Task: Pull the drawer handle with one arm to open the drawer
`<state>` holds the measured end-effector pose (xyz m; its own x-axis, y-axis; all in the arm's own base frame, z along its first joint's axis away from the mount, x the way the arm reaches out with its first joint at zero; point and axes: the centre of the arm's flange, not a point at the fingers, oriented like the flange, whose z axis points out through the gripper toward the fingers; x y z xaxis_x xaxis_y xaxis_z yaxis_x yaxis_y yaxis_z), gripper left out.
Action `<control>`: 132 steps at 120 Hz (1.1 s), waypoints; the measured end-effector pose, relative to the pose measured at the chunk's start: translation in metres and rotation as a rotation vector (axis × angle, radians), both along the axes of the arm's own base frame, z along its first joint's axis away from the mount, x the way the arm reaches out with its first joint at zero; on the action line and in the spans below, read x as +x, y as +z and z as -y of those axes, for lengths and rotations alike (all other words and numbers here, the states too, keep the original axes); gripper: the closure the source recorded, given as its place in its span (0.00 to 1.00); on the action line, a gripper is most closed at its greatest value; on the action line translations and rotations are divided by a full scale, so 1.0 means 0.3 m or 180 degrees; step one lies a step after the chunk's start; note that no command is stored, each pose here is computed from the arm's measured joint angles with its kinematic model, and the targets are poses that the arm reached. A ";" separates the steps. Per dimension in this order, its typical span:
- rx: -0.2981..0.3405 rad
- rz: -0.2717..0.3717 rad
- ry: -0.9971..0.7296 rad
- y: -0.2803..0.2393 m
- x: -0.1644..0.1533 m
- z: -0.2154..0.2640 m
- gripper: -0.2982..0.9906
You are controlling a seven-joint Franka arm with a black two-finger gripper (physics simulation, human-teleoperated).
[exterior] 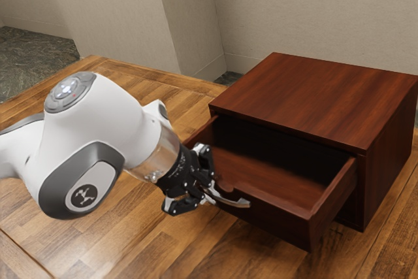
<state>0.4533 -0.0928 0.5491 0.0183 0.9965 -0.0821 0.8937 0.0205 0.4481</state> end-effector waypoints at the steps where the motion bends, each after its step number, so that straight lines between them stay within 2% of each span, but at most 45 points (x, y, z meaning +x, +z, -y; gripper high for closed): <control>1: -0.0001 0.0002 0.0002 0.001 -0.001 0.000 0.79; 5: -0.0007 0.0006 0.0007 0.002 -0.003 -0.001 0.78; 16: 0.0001 0.0043 0.0014 0.011 -0.005 0.004 0.61; 28: -0.0007 0.0206 0.0083 0.061 -0.020 0.006 0.44; 35: -0.0003 0.0279 0.0106 0.106 -0.038 0.015 0.51; 44: 0.0119 0.0489 0.0107 0.198 -0.072 0.039 0.41; 54: 0.0245 0.0699 0.0067 0.314 -0.117 0.096 0.35; 65: 0.0281 0.0955 0.0171 0.554 -0.111 0.100 0.32; 73: 0.0240 0.1005 0.0398 0.775 -0.051 0.032 0.30; 78: 0.0221 0.0911 0.0507 0.856 -0.029 -0.008 0.30; 85: 0.0176 0.0647 0.0614 0.869 -0.024 -0.059 0.29; 95: 0.0118 0.0134 0.0778 0.767 -0.003 -0.168 0.28; 107: 0.0023 -0.0362 0.0949 0.651 0.011 -0.314 0.28; 119: 0.0049 -0.0713 0.0982 0.560 0.007 -0.355 0.27; 132: 0.0082 -0.0974 0.0971 0.491 -0.001 -0.364 0.25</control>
<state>0.4529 0.0163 0.6965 -0.2987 0.9543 -0.0129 0.9402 0.2965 0.1673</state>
